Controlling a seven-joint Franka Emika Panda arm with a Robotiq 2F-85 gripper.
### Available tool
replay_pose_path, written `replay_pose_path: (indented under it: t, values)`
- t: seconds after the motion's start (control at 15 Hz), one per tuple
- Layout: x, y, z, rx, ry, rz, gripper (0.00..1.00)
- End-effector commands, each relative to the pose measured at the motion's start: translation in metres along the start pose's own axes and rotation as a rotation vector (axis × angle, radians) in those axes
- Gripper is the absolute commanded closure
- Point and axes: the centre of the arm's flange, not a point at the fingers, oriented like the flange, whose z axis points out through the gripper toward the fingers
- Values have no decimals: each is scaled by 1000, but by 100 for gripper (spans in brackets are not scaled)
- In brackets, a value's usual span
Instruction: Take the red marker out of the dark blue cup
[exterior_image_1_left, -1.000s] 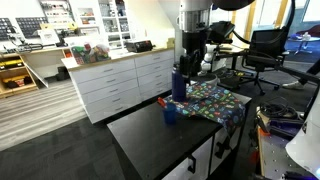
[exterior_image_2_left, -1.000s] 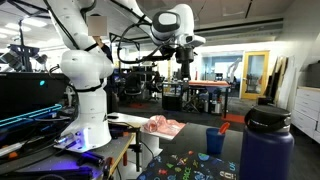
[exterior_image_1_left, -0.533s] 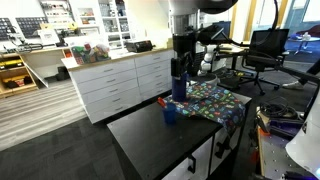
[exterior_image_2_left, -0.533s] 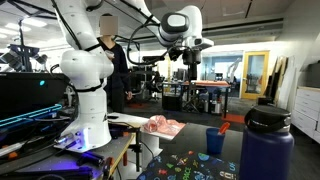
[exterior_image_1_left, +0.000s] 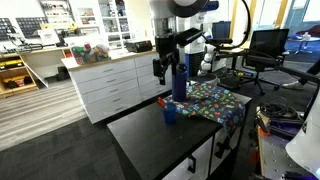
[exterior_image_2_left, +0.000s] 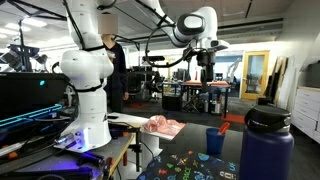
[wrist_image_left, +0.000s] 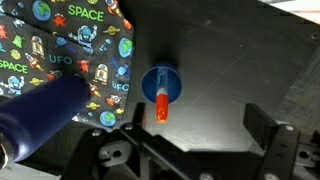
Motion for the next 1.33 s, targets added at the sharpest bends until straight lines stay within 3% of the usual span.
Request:
replay_pose_path:
  t: [0.0, 0.6, 1.27]
  values:
    - [30, 7, 0, 11, -4, -19, 0]
    - [72, 18, 30, 38, -32, -120, 0]
    - [77, 27, 68, 49, -76, -184, 0]
